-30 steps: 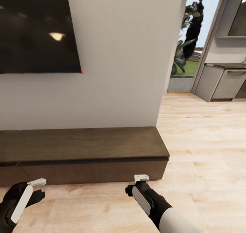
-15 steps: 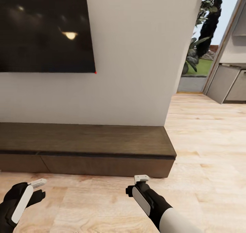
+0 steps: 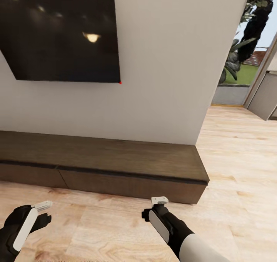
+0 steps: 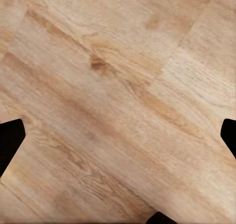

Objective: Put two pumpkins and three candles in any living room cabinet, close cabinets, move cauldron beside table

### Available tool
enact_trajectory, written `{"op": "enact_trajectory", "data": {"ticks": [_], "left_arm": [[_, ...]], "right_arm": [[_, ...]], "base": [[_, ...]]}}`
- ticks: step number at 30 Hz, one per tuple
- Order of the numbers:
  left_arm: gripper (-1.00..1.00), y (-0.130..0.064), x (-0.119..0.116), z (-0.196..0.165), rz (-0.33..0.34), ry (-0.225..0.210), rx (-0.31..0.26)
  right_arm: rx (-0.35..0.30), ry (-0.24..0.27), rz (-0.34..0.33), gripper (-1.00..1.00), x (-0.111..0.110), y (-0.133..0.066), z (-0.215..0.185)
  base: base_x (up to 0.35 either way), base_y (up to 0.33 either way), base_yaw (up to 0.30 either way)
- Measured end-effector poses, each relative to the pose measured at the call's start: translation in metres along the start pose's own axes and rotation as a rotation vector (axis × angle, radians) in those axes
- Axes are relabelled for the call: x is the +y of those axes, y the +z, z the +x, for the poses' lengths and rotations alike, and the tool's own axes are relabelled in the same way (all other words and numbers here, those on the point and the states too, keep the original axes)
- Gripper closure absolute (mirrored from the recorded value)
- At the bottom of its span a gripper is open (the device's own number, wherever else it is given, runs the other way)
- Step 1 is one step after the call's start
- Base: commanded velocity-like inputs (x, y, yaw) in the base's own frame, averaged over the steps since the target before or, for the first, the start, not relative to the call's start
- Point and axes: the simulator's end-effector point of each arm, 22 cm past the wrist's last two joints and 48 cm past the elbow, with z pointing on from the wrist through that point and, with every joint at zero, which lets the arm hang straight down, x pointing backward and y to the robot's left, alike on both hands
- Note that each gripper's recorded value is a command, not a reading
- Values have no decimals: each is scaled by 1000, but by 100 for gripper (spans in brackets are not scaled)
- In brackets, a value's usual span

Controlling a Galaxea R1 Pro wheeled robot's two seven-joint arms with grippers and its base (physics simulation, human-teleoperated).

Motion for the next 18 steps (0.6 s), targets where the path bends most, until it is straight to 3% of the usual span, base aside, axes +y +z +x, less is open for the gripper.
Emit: {"op": "enact_trajectory", "data": {"ticks": [14,18], "left_arm": [[-100,-20,2,-10,-3,8,9],[-100,-26,2,-12,-5,12,13]], "right_arm": [[20,0,0,-100,0,-18,-7],[26,0,0,-100,0,-22,-9]], "base": [[0,0,182],[-130,0,182]]}}
